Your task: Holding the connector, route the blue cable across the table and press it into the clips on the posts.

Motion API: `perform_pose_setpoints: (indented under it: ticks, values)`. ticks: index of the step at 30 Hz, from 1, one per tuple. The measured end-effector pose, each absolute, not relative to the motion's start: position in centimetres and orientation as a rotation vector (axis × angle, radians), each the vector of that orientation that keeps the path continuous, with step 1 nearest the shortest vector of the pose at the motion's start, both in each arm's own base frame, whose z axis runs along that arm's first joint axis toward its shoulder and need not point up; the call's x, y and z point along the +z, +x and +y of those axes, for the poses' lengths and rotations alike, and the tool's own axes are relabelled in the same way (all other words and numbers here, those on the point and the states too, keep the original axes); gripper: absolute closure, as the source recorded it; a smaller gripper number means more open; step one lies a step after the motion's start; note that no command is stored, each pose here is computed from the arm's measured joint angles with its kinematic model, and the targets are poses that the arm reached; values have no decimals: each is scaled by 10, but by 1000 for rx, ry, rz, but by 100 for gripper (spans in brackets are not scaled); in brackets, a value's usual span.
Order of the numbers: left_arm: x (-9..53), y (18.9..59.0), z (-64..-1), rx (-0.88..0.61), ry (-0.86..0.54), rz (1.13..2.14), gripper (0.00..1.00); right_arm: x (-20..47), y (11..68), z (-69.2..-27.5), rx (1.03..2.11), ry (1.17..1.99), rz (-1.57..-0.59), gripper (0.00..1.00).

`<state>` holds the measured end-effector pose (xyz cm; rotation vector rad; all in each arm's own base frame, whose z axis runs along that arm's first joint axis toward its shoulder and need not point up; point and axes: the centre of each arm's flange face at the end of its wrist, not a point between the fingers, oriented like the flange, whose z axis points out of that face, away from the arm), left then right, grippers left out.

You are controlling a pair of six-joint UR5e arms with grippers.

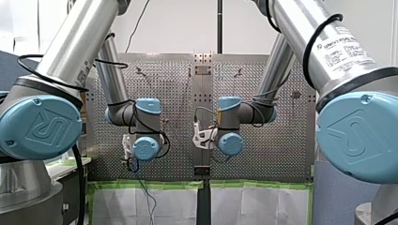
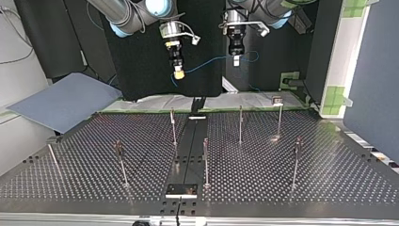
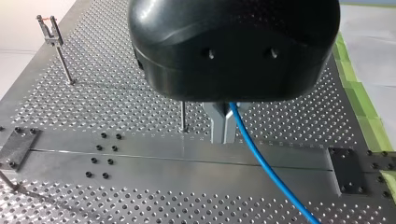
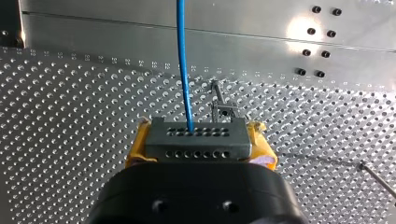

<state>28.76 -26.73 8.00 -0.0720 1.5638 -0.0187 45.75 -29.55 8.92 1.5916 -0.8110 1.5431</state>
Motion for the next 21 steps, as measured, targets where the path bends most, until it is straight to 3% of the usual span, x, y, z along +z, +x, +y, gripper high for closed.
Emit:
perform_pose_setpoints:
  ticks: [9,21]
  values:
    - [67,282,-263,18,-43,1625,100,89,457,-295,1540,1596,-812,100]
    - [67,283,-260,35,-45,1629,100,88,458,-295,1537,1598,-811,100]
